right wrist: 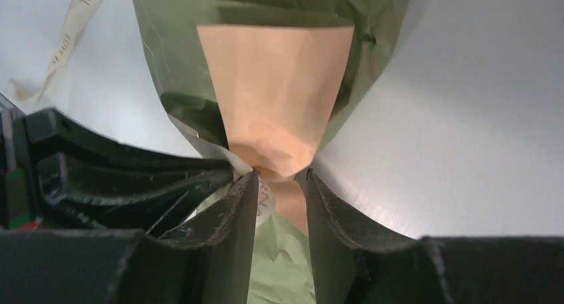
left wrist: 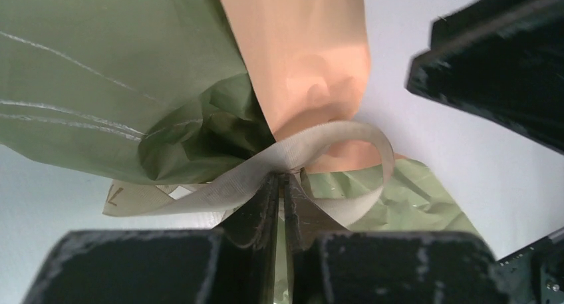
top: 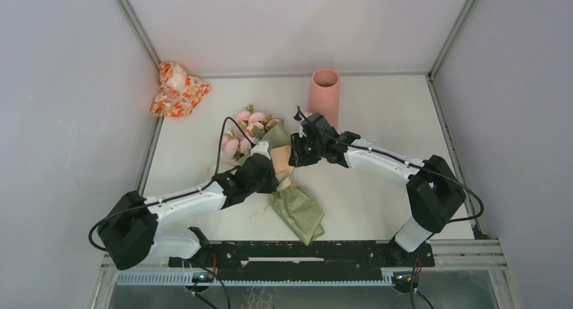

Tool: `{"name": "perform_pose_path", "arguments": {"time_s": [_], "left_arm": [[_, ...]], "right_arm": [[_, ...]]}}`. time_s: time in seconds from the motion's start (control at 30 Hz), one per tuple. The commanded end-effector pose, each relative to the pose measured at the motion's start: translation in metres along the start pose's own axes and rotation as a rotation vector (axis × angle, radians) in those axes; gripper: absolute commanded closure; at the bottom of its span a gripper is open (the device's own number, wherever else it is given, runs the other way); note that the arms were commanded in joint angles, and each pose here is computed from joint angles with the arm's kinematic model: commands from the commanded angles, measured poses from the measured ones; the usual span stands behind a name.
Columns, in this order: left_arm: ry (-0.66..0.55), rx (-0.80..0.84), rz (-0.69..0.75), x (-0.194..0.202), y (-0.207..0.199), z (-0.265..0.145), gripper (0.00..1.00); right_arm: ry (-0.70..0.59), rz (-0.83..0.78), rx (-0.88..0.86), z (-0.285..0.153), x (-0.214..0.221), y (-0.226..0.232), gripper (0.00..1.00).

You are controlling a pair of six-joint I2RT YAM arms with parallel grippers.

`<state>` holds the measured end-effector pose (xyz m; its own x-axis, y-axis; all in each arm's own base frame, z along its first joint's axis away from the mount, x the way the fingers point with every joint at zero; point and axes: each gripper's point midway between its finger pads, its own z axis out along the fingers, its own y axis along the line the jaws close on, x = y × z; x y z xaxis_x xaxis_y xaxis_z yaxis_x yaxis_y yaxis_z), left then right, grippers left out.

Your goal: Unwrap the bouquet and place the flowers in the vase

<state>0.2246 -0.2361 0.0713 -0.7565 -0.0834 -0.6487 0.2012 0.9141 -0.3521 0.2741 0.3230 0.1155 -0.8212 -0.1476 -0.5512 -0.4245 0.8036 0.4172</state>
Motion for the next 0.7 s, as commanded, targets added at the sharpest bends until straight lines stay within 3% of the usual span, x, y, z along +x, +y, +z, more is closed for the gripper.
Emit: {"name": "perform_pose_path", "arguments": {"time_s": [0.0, 0.2, 0.3, 0.67], "left_arm": [[0.01, 0.01, 0.001, 0.002, -0.006, 0.011, 0.88], [0.058, -0.006, 0.007, 0.012, -0.006, 0.023, 0.9], [0.06, -0.047, -0.008, 0.016, 0.004, 0.023, 1.0], [0.059, -0.132, -0.018, 0.029, 0.031, 0.012, 1.0]], "right_arm": [[-0.05, -0.02, -0.046, -0.016, -0.004, 0.016, 0.59], [0.001, -0.043, -0.028, -0.006, 0.018, 0.02, 0.59], [0.023, -0.048, -0.031, -0.002, 0.031, 0.025, 0.59], [0.027, -0.021, 0.052, 0.011, 0.048, 0.001, 0.59]]}}
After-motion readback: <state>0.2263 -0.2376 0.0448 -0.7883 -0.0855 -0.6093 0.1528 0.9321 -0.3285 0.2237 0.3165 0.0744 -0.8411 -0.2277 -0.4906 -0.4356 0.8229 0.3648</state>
